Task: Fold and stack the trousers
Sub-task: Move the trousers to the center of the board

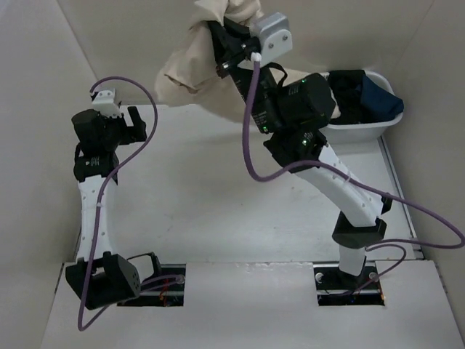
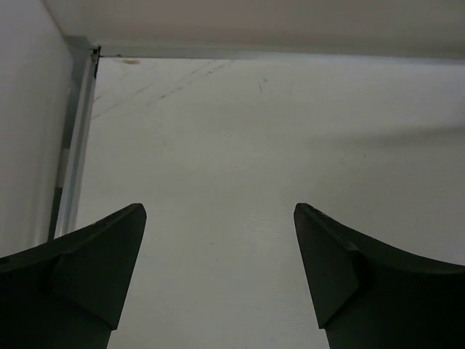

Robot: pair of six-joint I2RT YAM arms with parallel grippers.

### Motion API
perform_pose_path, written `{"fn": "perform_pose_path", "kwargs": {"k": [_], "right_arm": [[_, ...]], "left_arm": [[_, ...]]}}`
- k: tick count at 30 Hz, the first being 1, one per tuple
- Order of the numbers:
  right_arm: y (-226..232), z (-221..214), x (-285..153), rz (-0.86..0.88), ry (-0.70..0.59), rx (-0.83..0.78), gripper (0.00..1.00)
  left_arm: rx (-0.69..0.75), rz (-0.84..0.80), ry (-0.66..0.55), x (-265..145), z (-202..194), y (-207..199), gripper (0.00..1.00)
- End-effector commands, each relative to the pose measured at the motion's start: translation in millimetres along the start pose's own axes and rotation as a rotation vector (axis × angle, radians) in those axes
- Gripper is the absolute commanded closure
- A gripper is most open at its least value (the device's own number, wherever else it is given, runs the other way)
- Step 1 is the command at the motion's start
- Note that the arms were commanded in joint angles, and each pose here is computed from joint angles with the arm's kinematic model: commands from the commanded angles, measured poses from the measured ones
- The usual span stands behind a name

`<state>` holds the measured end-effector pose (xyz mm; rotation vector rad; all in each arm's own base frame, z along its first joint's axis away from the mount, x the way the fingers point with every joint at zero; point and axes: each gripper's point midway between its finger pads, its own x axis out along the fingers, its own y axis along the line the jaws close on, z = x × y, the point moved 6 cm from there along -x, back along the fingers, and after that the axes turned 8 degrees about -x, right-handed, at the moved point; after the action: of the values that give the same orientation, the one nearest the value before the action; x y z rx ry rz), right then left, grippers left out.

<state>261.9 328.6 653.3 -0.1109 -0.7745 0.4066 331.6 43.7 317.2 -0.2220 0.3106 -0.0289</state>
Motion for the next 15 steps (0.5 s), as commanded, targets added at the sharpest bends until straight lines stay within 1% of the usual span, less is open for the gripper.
{"fn": "perform_pose_path", "kwargs": {"k": [1,3,5,7,10,11,13,14,15], "right_arm": [[-54,94,-10,-0.103,-0.319,0.050,1.00],[-46,76,-11,-0.106,-0.240,0.071,1.00],[-44,43,-15,-0.132,-0.110,0.071,0.99],[-41,-8,-29,-0.162,0.061,0.051,0.94],[-49,-98,-78,-0.239,0.312,0.027,0.88],[-54,-130,-101,-0.271,0.400,0.021,0.83],[-63,-182,-142,-0.297,0.539,0.012,0.63],[-67,-208,-166,-0.298,0.618,0.019,0.50],[-70,-232,-188,-0.282,0.698,0.030,0.28]], "left_arm": [[-0.027,-0.079,-0.086,-11,10,-11,0.14],[-0.015,-0.082,-0.106,-13,13,-12,0.12],[-0.003,-0.086,-0.113,-13,15,-13,0.10],[0.009,-0.086,-0.103,-8,12,-11,0.09],[0.043,-0.091,-0.047,6,-1,-9,0.08],[0.058,-0.095,-0.016,12,-8,-8,0.07],[0.097,-0.097,0.069,24,-27,-4,0.07],[0.125,-0.095,0.117,30,-37,-2,0.08],[0.151,-0.096,0.164,35,-45,-2,0.08]]}}
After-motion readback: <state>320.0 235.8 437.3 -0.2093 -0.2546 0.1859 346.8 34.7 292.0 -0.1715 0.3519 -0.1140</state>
